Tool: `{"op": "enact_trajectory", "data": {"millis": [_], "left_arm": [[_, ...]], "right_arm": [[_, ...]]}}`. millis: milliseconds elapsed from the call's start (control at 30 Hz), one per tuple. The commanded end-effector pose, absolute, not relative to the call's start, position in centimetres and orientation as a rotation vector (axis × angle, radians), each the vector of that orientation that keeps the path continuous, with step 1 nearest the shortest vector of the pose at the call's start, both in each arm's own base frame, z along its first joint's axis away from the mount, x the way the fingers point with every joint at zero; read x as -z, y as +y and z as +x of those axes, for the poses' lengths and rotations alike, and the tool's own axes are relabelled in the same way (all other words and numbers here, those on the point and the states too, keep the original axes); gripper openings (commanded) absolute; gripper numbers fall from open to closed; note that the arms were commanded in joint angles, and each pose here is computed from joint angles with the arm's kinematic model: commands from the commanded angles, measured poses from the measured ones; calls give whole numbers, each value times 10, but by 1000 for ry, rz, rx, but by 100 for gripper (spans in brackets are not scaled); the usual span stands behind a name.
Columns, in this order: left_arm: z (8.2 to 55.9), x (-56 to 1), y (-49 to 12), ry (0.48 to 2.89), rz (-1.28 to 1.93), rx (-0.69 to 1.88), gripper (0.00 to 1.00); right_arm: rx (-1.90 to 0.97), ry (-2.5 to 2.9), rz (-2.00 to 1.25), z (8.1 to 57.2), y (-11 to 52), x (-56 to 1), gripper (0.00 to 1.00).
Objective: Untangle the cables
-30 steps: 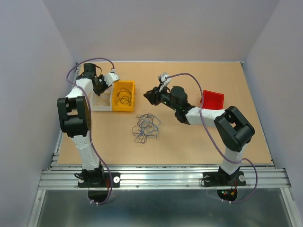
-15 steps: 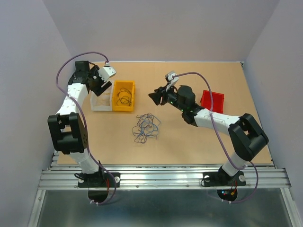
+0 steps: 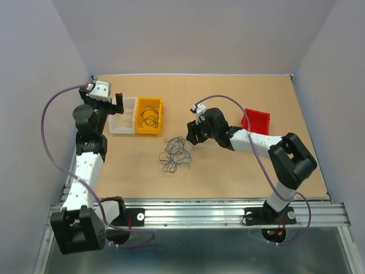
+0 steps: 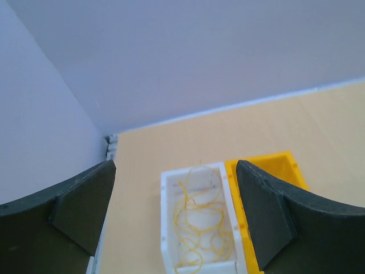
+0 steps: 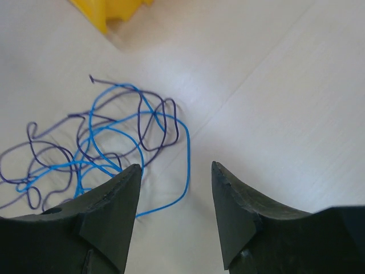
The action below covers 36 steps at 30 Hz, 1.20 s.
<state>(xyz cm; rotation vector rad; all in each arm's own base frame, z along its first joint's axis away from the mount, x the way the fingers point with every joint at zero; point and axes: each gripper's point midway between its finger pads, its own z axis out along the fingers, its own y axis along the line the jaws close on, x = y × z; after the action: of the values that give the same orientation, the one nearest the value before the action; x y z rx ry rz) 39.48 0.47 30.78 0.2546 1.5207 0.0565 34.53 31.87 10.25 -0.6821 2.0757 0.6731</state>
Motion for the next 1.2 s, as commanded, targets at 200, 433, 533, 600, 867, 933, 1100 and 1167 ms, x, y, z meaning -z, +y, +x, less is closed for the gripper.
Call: {"op": "enact_trajectory", "data": {"millis": [200,433,533,600,867,933,1100,1167], "left_arm": [[351,-349,-73,1247,417,296,99],[349,-280,-116,1309,594,283,99],[348,-277,-122,1307,624,296,99],[348,-272,-124,1309,638,278,99],[349,-263,-135,1319,679,282,99],[348,-260,-137,1322,691,280,99],[344,-253,-150,1319,746,285,99],[342,-251,-154,1321,762,288,99]], "right_arm": [[-740,2140,-910,310,329,-80,63],[-717,2145,-1043,296,342,-65,69],[-683,2165,-1045,300,343,-58,69],[-674,2179,-1052,302,343,-52,65],[-609,2211,-1071,304,342,-43,48],[-593,2211,-1078,306,344,-40,33],[-634,2165,-1118,302,353,-52,1],[-666,2150,-1110,296,353,-62,1]]}}
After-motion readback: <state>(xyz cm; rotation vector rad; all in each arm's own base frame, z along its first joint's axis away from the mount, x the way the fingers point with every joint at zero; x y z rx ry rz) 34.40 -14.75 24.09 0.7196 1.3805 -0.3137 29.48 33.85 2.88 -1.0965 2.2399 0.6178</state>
